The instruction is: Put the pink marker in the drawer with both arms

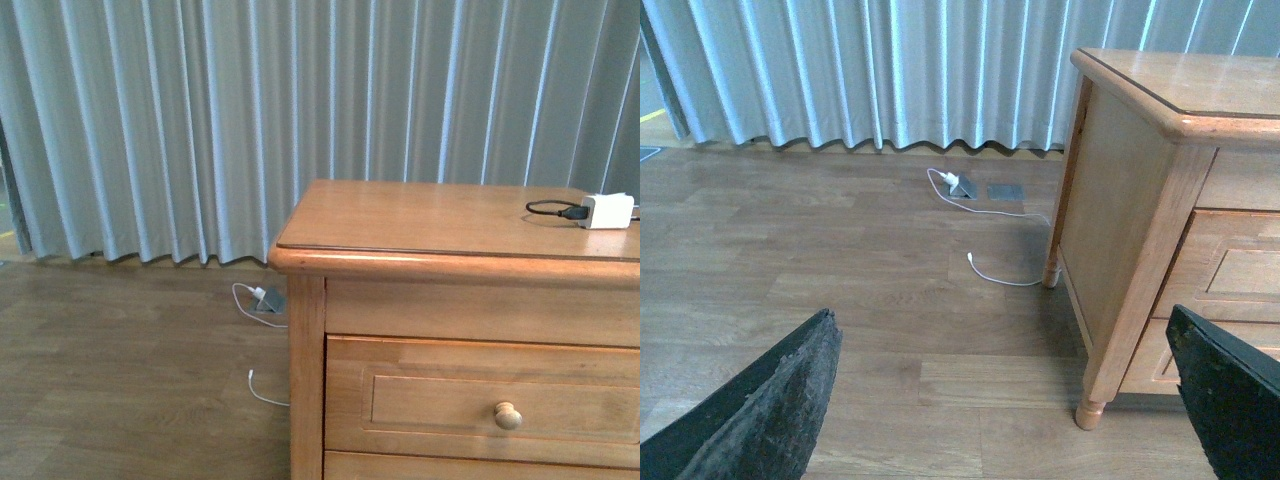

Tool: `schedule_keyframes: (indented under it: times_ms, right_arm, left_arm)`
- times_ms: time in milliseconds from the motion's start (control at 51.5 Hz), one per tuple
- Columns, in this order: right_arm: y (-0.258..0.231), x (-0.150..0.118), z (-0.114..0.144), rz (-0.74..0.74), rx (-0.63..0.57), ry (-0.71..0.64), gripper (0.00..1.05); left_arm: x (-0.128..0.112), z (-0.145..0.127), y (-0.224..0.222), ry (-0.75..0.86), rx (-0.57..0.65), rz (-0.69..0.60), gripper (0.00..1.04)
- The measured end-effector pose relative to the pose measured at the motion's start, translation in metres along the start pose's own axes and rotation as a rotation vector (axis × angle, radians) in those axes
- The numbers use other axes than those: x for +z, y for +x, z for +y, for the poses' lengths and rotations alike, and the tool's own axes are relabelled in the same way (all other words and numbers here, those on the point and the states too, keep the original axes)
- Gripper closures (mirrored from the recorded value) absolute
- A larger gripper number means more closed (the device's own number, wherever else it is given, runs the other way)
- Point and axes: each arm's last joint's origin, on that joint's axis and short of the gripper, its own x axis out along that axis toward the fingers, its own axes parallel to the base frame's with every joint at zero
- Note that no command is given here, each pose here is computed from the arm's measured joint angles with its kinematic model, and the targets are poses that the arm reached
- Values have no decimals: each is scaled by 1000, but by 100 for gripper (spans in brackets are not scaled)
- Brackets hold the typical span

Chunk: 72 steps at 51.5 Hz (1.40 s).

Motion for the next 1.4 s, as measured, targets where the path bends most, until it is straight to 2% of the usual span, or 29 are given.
schedule_keyframes:
  times_ms: [155,466,544,583,719,971,1399]
  right_arm:
    - [-31,-3,-9,-68,-45,26,8]
    - [-33,-2,-10,-87,-49,34,9]
    - [-34,-11,-12,-258,-65,-6,27]
    - [-36,-14,-14,-283,-67,-15,34]
    - [-39,-24,-21,-294,-46,-34,57]
    - [-45,-39,-28,-294,-77,-36,103]
    - [-50,-60,-28,-301,-76,-39,103]
  left_arm:
    - [0,0,0,0,0,0,6]
    - [0,0,0,0,0,0,6]
    - [0,0,0,0,1,0,6]
    - [0,0,0,0,0,0,6]
    - [0,0,0,0,0,0,6]
    - [0,0,0,0,0,0,6]
    - [0,0,0,0,1,1,6]
